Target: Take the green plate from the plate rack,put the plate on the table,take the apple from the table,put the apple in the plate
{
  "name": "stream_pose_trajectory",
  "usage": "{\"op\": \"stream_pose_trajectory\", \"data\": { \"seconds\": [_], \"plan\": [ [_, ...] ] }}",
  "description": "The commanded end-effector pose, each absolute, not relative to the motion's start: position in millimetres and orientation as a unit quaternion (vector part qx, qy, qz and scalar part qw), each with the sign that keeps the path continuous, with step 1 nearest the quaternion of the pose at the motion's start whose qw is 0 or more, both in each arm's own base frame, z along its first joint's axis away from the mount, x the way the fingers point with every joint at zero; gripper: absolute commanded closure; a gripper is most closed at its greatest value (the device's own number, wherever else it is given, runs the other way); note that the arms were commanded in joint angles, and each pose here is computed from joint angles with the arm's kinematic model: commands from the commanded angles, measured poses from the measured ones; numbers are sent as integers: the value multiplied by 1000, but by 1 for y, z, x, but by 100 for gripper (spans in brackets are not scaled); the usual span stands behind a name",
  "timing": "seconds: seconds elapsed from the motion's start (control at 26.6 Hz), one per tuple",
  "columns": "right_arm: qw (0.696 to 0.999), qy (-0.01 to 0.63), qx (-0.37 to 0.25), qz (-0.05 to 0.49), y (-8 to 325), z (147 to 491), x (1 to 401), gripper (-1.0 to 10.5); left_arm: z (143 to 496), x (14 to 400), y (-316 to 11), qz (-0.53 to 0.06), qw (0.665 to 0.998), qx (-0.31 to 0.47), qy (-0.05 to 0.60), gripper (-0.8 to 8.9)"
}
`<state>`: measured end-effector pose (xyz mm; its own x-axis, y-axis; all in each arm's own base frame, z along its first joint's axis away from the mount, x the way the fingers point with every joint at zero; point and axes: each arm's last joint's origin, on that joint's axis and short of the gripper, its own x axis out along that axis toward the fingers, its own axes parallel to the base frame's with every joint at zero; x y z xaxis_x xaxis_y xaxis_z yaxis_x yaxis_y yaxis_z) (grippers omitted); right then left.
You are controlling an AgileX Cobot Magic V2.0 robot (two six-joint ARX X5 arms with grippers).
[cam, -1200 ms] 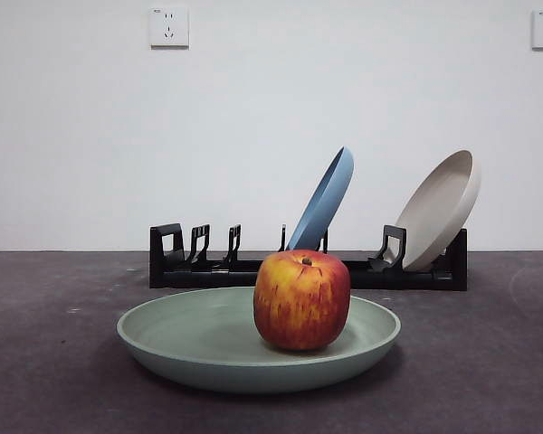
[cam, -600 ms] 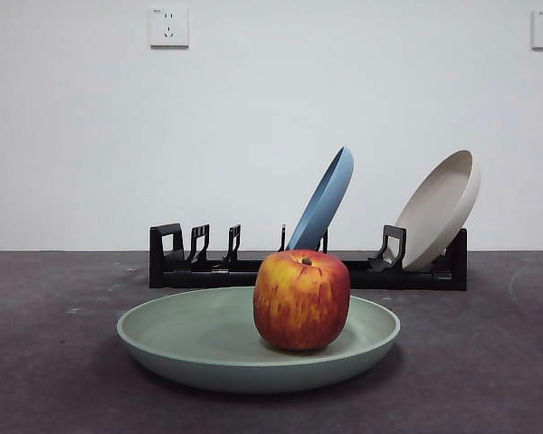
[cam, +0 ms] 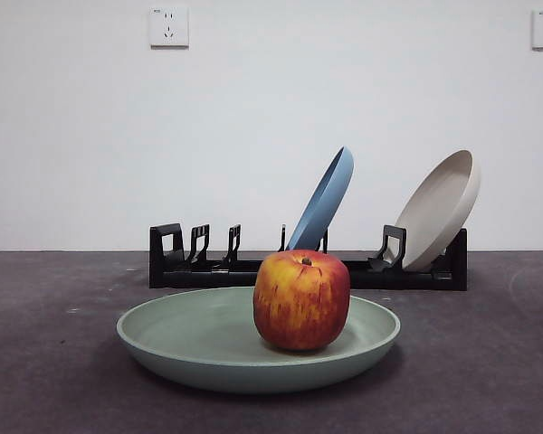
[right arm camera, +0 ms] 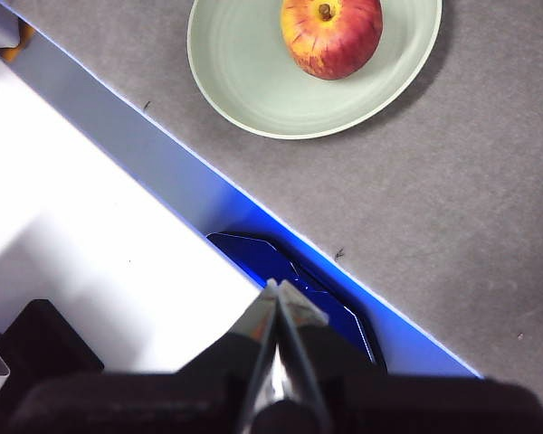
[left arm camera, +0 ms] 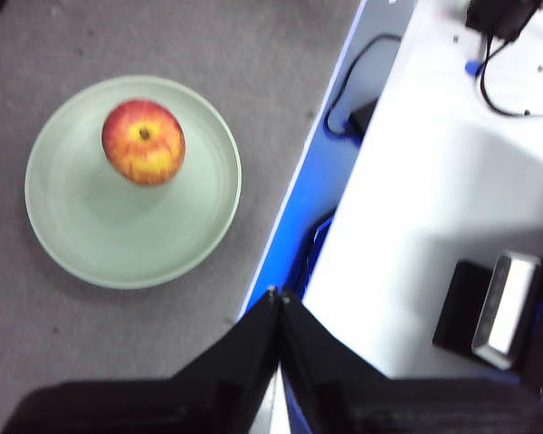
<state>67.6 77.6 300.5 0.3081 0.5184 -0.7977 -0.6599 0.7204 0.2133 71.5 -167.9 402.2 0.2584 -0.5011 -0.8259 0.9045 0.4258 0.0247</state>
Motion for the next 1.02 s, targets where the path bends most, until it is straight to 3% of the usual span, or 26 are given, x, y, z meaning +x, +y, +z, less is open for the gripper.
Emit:
{"op": "stream_pose_trajectory", "data": {
  "seconds": [0.04, 0.23, 0.34, 0.56, 0.72, 1.02],
  "plan": [
    [806, 459, -74, 366, 78, 301, 68, 946, 403, 72, -170, -470, 755, 253, 381, 817],
    [806, 459, -74, 366, 78, 301, 68, 946, 404, 73, -172, -473, 759, 247, 373, 817],
    [806, 459, -74, 366, 78, 301, 68, 946, 409, 76, -173, -459, 783, 239, 345, 817],
    [806, 459, -74, 366, 78, 301, 68, 946, 440, 100, -165, -441, 857, 191, 184, 817],
    [806, 459, -74, 366, 78, 301, 68, 946, 472, 122, -139, -369, 921, 108, 62, 817],
    [806, 459, -74, 366, 78, 301, 68, 946, 495, 125, -70, -273, 959, 55, -57, 817]
  ]
}}
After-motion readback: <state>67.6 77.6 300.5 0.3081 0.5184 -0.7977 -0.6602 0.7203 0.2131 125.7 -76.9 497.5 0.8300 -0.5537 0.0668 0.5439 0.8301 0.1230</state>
